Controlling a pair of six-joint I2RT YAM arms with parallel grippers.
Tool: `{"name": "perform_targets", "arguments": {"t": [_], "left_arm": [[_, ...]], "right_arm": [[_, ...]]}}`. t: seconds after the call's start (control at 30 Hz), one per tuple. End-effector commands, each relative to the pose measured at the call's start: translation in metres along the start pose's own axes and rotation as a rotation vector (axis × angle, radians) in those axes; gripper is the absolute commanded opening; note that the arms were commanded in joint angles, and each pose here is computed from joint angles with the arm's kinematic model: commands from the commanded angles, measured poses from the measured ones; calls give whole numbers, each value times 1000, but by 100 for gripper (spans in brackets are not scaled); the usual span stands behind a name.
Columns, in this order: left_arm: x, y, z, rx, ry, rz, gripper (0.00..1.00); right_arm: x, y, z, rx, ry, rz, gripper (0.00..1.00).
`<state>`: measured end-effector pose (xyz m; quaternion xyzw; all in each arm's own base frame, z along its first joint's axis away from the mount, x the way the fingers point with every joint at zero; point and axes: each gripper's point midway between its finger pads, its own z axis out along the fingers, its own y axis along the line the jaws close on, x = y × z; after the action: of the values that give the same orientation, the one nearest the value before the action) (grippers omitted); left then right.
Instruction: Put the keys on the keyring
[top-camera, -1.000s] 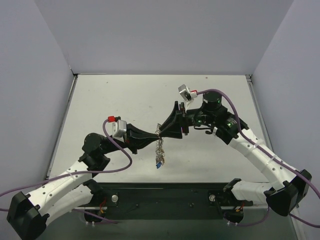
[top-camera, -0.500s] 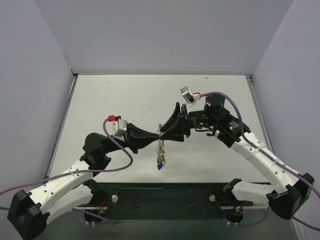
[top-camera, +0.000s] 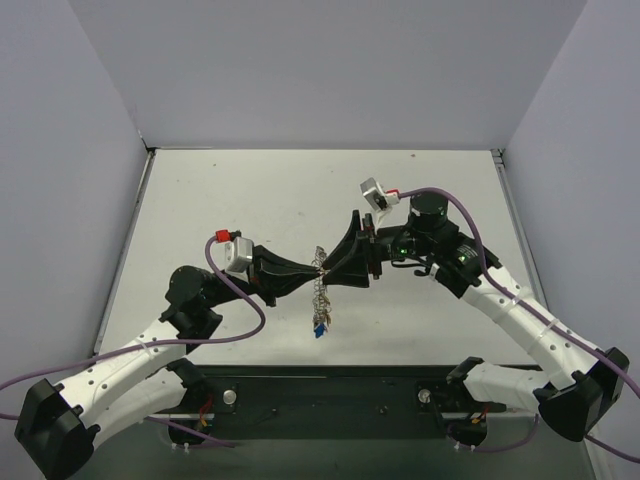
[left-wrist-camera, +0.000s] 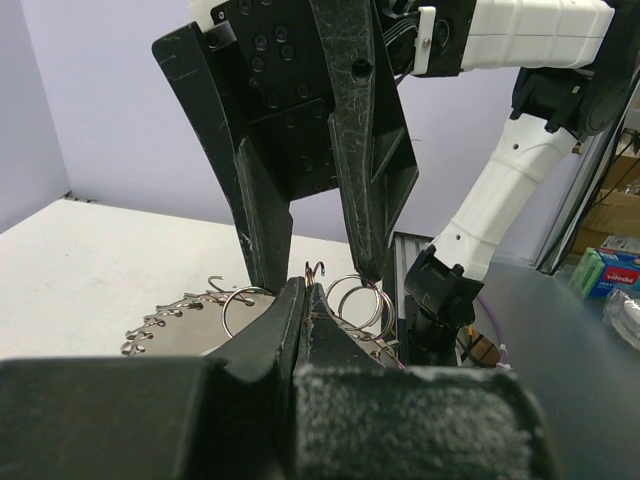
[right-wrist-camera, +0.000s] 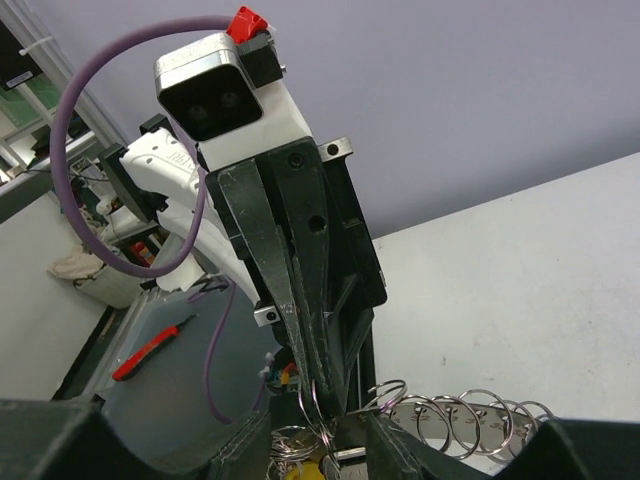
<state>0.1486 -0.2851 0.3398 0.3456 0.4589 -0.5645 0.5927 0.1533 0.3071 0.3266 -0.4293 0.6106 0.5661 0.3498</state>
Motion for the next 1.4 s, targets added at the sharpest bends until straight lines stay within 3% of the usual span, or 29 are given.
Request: {"name": "perform_targets", "arguments": {"t": [0.0, 0.17, 0.2, 0.3, 0.63, 0.7, 0.8, 0.9, 0.97, 1.0, 1.03, 1.37], "left_arm": [[-40, -11, 6, 36, -126, 71, 0], [-42, -12, 6, 43, -129, 68, 0], [-41, -12, 7, 47, -126, 63, 0], [-38, -13, 8, 54, -117, 56, 0], [-35, -15, 10, 67, -106, 43, 0], [-34, -14, 10, 64, -103, 41, 0], [-33, -14, 10, 65, -100, 39, 0], [-33, -14, 10, 65, -101, 37, 0], [-34, -14, 10, 65, -101, 39, 0], [-34, -14, 10, 66, -103, 40, 0], [-35, -15, 10, 66, -104, 41, 0], [-39, -10, 11, 36, -104, 38, 0]], "right_arm": [[-3, 7, 0, -29, -13, -53, 38], [-2, 5, 1, -22, -13, -48, 24], [-3, 5, 1, -23, -14, -43, 12], [-6, 5, 2, -25, -23, -42, 0], [-16, 8, 1, -21, -65, -68, 0], [-17, 8, 0, -9, -73, -75, 13], [-19, 8, -1, -5, -82, -82, 23], [-20, 9, 0, -12, -84, -76, 24], [-20, 10, 1, -24, -80, -74, 19], [-19, 10, 2, -32, -74, -66, 6], [-19, 10, 2, -35, -73, -64, 0], [-18, 11, 1, -42, -61, -67, 0]]}}
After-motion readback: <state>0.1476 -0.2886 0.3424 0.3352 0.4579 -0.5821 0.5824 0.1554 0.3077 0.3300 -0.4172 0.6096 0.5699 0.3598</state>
